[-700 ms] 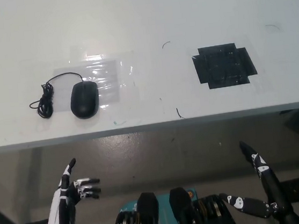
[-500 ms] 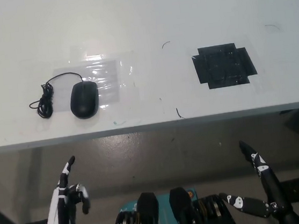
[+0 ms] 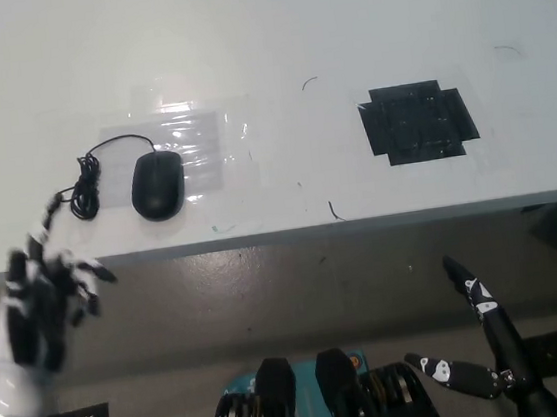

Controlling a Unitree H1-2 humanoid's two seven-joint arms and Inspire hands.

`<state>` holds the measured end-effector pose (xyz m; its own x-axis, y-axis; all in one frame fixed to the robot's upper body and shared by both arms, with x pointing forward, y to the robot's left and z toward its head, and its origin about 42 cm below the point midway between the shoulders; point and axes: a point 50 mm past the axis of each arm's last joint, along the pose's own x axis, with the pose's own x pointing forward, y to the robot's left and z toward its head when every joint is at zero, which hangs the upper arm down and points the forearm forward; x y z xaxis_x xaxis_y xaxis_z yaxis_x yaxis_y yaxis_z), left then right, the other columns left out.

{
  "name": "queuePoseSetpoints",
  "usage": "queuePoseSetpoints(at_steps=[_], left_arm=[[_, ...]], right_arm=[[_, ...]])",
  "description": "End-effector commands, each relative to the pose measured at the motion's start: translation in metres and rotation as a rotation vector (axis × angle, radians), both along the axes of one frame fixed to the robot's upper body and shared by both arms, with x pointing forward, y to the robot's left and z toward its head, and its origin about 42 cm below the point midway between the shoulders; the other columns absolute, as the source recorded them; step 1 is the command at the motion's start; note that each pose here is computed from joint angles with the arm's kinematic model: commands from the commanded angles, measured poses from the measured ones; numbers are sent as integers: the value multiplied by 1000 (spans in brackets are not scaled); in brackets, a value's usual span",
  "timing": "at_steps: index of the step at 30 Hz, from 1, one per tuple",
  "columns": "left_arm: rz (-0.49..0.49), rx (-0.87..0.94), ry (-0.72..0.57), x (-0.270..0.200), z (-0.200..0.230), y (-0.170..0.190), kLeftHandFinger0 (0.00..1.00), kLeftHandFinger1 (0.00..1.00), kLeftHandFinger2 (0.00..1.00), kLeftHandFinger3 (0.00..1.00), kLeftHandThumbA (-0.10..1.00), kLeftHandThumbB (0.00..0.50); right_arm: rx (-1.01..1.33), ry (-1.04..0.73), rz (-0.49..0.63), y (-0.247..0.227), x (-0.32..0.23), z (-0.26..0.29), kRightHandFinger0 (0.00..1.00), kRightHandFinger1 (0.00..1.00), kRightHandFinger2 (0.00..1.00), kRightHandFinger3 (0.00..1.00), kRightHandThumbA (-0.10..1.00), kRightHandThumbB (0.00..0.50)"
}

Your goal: The robot uses left hand to click on the left button of the black mouse, which is placed on the left area of the table

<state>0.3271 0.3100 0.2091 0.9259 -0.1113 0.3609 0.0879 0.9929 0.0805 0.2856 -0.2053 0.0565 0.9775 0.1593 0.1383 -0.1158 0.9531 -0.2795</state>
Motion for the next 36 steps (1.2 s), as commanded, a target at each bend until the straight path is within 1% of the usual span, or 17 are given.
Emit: queuePoseSetpoints(at_steps=[1,4,6,9,11,14,16,18,20,21,23,24,28,29,30,34,36], left_arm=[[-347,133,70,49,148,36,0,9,296,1000,1000,325],[-442,173,141,81,186,44,0,0,153,1000,1000,386],[-469,224,177,101,208,49,0,0,91,1000,1000,362],[-428,340,224,133,235,46,0,0,22,1000,1000,352],[-394,428,265,149,245,41,0,0,0,1000,1000,373],[-388,568,346,170,256,31,0,0,38,1000,1000,388],[-396,630,412,181,258,27,0,14,180,1000,1000,410],[-395,700,496,194,257,22,20,114,410,1000,1000,420],[-384,758,554,202,257,18,77,221,539,1000,1000,408],[-371,805,588,205,257,17,93,244,554,1000,1000,420],[-355,863,656,212,254,14,130,272,556,1000,1000,413],[-354,894,711,217,253,13,119,254,511,1000,1000,424],[-318,1003,795,226,247,12,121,280,542,1000,1000,428],[-313,1049,815,231,244,12,31,228,543,1000,1000,410],[-306,1080,832,233,243,12,1,199,537,1000,1000,404],[-286,1148,867,239,242,18,0,84,417,1000,1000,354],[-222,1158,884,242,242,23,0,17,355,1000,1000,365]], right_arm=[[19,-76,-1,-4,9,15,1000,1000,1000,1000,1000,148],[6,-72,-6,-8,8,13,1000,1000,1000,1000,1000,146],[4,-70,-5,-8,8,14,1000,1000,1000,1000,1000,140],[8,-60,-6,-8,8,14,1000,1000,1000,1000,1000,150],[10,-56,-5,-9,8,14,1000,1000,1000,1000,1000,149],[18,-53,-6,-8,4,12,1000,1000,1000,1000,1000,140],[15,-54,-6,-8,4,12,1000,1000,1000,1000,1000,140],[5,-55,-4,-9,4,12,1000,1000,1000,1000,1000,144],[4,-54,-3,-9,4,13,1000,1000,1000,1000,1000,150],[3,-53,-2,-9,5,13,1000,1000,1000,1000,1000,149],[5,-48,2,-8,5,14,1000,1000,1000,1000,1000,159],[7,-46,3,-8,5,16,1000,1000,1000,1000,1000,161],[6,-54,9,-8,8,19,1000,1000,1000,1000,1000,163],[2,-59,11,-9,9,21,1000,1000,1000,1000,1000,162],[-2,-61,10,-9,9,22,1000,1000,1000,1000,1000,159],[-6,-62,8,-10,10,22,1000,1000,1000,1000,1000,172],[-3,-62,7,-9,10,22,1000,1000,1000,1000,1000,173]])
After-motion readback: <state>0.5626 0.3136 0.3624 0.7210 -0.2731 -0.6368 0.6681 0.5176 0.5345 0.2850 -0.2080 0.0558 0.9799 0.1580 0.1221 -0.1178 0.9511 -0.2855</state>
